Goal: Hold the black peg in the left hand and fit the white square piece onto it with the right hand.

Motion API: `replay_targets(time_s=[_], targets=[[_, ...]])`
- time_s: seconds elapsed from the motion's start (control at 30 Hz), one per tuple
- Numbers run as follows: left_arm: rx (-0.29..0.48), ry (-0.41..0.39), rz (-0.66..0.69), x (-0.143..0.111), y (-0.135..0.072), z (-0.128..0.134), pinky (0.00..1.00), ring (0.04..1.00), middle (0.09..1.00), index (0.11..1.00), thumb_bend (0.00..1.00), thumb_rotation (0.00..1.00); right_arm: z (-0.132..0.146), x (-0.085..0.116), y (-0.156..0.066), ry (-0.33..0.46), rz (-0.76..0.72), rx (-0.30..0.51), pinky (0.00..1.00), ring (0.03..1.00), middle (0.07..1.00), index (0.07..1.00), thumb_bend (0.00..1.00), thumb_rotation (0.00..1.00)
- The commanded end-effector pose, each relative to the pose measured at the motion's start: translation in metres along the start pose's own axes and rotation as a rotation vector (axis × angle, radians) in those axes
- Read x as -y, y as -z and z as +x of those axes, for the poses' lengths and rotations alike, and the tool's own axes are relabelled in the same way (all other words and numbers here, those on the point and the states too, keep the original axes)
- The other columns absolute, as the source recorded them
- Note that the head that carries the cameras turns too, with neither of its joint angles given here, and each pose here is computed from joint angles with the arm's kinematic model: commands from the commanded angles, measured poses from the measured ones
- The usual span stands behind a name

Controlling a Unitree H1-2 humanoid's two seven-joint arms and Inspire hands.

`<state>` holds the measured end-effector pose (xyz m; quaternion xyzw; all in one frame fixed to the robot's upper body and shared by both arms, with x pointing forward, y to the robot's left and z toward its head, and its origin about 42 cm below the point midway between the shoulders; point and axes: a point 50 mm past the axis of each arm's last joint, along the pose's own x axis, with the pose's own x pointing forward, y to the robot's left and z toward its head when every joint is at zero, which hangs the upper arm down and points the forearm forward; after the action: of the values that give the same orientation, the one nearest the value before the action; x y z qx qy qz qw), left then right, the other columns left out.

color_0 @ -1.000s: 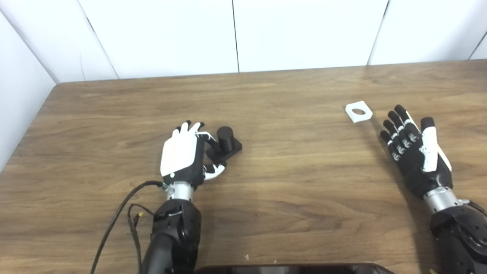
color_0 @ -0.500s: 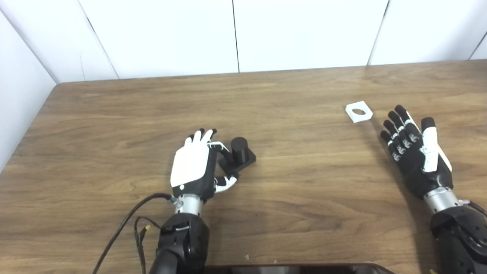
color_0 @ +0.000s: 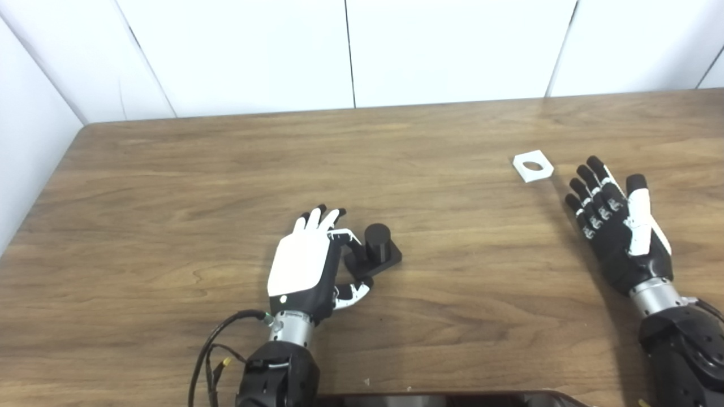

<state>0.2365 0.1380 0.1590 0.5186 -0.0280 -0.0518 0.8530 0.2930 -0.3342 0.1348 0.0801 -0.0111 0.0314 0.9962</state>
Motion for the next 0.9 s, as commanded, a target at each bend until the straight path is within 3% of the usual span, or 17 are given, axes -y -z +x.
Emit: replay_targets(time_s=[0.0, 0.43, 0.87], targets=[[0.037, -0.041, 0.013, -0.008, -0.007, -0.001, 1.00, 1.000, 0.935, 0.493, 0.52, 0.06, 0.003, -0.001, -0.003, -0.005, -0.002, 0.005, 1.00, 1.000, 1.000, 1.000, 0.62, 1.00], [0.027, -0.057, 0.002, -0.010, -0.004, 0.006, 0.99, 1.000, 0.936, 0.493, 0.52, 0.06, 0.005, 0.001, -0.003, -0.004, -0.005, 0.014, 1.00, 1.000, 1.000, 1.000, 0.62, 1.00], [0.051, -0.084, -0.007, -0.033, -0.024, 0.001, 0.99, 1.000, 0.918, 0.493, 0.52, 0.06, 0.007, -0.001, 0.001, -0.008, 0.007, 0.004, 1.00, 1.000, 1.000, 1.000, 0.62, 1.00]])
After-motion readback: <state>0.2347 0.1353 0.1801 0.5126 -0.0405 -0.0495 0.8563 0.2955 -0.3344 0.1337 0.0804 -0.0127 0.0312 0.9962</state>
